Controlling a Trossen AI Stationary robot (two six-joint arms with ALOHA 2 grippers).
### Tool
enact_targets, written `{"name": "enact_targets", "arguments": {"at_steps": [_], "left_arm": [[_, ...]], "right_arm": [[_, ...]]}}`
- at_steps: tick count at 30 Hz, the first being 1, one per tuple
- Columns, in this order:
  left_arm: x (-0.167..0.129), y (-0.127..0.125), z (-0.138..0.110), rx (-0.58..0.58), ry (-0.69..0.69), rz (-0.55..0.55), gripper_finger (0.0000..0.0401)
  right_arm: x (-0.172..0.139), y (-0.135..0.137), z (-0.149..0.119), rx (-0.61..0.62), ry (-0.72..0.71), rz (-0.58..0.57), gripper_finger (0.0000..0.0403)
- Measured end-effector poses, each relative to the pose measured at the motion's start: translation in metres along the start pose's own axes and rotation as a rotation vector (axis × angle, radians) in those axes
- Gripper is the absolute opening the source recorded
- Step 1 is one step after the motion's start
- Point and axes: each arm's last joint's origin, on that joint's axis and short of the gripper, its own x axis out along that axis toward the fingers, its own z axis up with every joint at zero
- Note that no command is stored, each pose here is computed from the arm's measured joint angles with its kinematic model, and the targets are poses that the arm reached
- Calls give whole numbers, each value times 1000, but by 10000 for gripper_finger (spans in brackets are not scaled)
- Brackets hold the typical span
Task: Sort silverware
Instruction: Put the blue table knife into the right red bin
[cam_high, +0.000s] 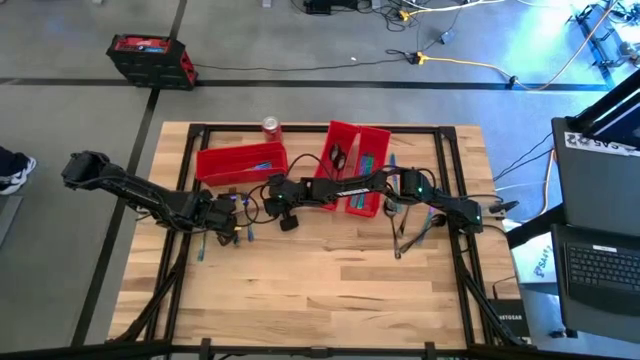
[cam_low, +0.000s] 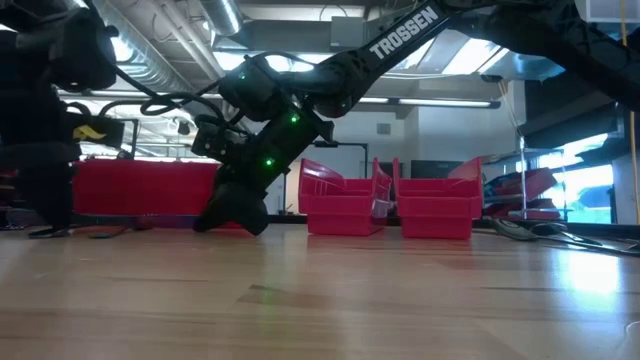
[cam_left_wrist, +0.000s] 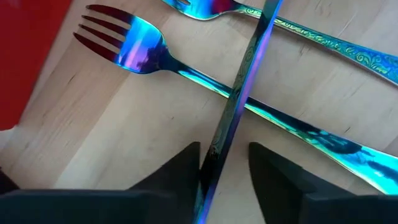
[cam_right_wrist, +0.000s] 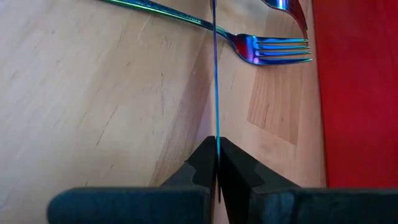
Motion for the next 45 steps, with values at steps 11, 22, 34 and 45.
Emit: {"name": "enact_targets", "arguments": {"at_steps": [11,22,34,45], "left_arm": [[0,0,0,31,-2,-1,15],[0,0,0,6,-3,-3,3],[-3,-1,0,-88,-31,-49,1],[-32,-3,5,-101,-104,-218,1]], "right_arm": [[0,-1,0,7,9,-18,1],[-20,-8,14,132,-14,-30,68],[-61,-15,38,316,-20,-16,231],[-92,-24,59,301,-76,-91,260]]}}
